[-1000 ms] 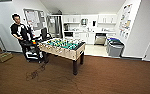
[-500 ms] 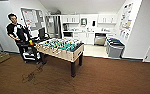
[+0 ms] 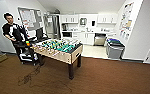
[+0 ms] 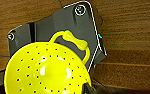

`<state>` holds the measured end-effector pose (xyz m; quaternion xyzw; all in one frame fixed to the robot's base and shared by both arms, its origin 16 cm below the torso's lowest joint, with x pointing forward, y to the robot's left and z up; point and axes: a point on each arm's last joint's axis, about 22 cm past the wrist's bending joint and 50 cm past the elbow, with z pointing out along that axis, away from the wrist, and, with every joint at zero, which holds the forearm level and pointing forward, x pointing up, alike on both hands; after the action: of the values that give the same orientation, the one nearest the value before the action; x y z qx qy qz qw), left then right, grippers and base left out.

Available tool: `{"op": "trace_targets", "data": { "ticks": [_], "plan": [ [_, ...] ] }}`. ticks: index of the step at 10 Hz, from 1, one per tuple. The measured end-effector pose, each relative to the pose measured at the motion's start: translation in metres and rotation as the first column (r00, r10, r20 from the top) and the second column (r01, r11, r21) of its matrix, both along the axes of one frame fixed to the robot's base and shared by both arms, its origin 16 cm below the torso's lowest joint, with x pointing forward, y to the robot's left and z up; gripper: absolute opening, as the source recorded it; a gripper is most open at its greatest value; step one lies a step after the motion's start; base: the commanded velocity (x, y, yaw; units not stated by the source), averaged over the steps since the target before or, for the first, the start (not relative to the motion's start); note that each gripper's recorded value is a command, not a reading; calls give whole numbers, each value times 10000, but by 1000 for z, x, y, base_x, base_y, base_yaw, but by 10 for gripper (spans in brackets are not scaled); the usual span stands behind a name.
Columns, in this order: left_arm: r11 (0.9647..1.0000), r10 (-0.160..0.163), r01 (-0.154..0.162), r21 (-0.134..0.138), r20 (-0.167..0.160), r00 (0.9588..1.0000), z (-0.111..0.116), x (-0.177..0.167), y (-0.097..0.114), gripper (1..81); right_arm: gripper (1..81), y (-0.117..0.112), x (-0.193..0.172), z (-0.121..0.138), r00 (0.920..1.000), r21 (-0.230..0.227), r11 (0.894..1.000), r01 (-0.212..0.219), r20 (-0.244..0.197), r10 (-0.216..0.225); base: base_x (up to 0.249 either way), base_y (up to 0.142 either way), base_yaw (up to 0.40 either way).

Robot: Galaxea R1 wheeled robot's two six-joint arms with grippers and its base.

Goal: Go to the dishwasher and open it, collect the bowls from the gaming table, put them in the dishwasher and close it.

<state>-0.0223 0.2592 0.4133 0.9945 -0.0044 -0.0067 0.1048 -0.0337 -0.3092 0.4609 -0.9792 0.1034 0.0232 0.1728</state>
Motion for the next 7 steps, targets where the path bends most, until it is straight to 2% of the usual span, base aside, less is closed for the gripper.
{"op": "trace_targets", "data": {
  "ticks": [1, 3, 5, 7],
  "plan": [
    [10000, -4, 4, 0, -10, 10000, 0, -1, 0, 10, 10, 2, 0, 0, 10000, 24, 10000, -2, -6, 2, 162, -123, 0],
    [9999, -7, 9, 171, -122, 9999, 0, -10, 11, 10, 10, 12, -6, 0, 10000, 169, 9999, -15, -83, 17, 162, -123, 0],
    [10000, 1, -1, 12, 22, 10000, 0, 2, 1, 10, 10, 0, 1, 0, 10000, 3, 10000, -5, 1, 5, 162, -115, 0],
    [10000, 0, 0, 19, -20, 10000, 0, -3, 1, 10, 10, 5, -2, 0, 10000, 64, 10000, -11, -21, 12, 162, -101, 0]
  ]
}}
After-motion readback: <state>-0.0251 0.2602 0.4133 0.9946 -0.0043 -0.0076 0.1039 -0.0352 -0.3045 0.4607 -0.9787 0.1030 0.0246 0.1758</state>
